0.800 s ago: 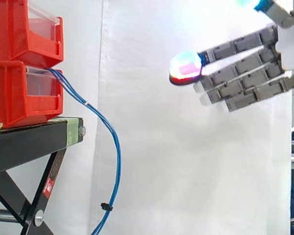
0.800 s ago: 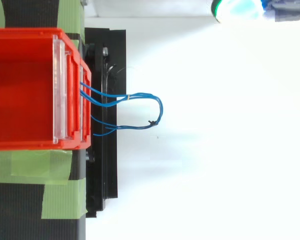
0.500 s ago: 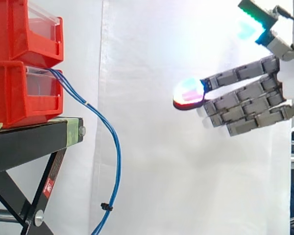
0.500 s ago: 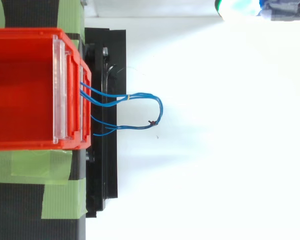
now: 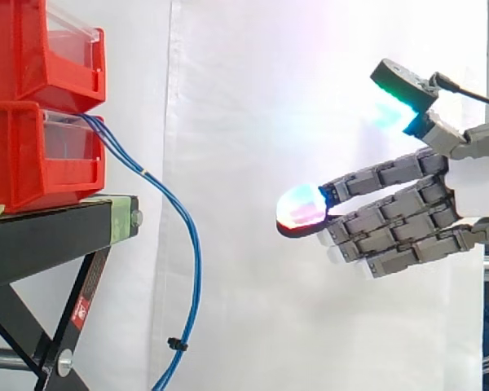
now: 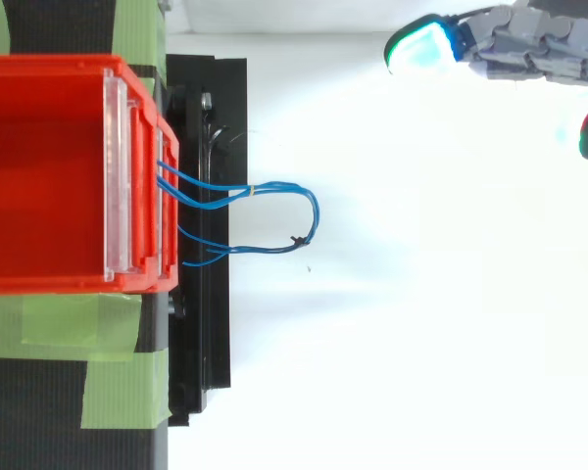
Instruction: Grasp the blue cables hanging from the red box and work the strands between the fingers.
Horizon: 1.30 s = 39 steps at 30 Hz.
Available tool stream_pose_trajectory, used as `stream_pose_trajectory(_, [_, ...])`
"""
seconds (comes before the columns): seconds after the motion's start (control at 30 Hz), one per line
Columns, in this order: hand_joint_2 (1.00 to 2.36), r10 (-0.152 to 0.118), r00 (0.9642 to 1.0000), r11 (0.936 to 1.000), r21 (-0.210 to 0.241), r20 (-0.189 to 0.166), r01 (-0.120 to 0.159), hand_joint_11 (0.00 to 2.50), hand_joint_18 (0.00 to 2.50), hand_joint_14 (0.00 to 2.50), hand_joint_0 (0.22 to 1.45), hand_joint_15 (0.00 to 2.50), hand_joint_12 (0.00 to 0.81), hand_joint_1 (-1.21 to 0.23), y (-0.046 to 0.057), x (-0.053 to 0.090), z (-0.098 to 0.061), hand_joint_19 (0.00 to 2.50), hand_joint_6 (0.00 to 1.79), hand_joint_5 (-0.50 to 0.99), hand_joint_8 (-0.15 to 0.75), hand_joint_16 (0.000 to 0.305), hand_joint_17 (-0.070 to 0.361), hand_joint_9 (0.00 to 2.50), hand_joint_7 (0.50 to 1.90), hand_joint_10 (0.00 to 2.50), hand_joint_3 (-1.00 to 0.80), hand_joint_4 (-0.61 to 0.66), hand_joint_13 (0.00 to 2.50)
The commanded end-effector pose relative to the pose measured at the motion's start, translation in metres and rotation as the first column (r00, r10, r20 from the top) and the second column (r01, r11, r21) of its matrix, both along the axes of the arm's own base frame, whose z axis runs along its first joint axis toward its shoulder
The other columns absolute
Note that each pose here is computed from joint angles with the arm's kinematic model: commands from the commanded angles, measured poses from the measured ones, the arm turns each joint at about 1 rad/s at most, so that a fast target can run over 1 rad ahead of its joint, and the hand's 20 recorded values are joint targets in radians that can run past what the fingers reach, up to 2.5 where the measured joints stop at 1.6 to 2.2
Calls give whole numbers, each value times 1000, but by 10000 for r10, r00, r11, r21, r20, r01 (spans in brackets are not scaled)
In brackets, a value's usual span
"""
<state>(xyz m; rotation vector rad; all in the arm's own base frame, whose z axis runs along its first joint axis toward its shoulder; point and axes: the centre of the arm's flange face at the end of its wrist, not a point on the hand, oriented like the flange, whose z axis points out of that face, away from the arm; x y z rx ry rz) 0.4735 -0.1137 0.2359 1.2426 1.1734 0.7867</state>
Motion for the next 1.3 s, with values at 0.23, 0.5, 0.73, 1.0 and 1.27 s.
stream_pose_trajectory(0.23, [1000,-587,9955,9983,9,741,588,154,0,7,635,222,385,-432,5,13,-4,191,5,-320,321,73,165,126,677,2,-1000,181,0])
stream_pose_trajectory(0.5, [1000,-641,9959,9979,104,632,636,154,0,5,635,224,384,-434,12,26,-40,196,6,-322,321,73,165,123,674,2,-1000,180,0])
stream_pose_trajectory(0.73, [1000,-1062,9799,9943,236,1686,1037,153,0,5,637,220,384,-435,21,47,-50,190,5,-322,320,73,164,123,677,3,-1000,176,0])
stream_pose_trajectory(1.0, [1000,-1337,9793,9893,-372,1518,1408,165,0,5,642,228,383,-435,37,64,-68,196,5,-323,320,73,164,125,682,5,-1000,175,0])
stream_pose_trajectory(1.27, [1000,-1405,9746,9900,342,1745,1366,168,0,5,646,230,382,-441,49,89,-81,198,5,-322,318,73,164,129,680,3,-1000,175,0])
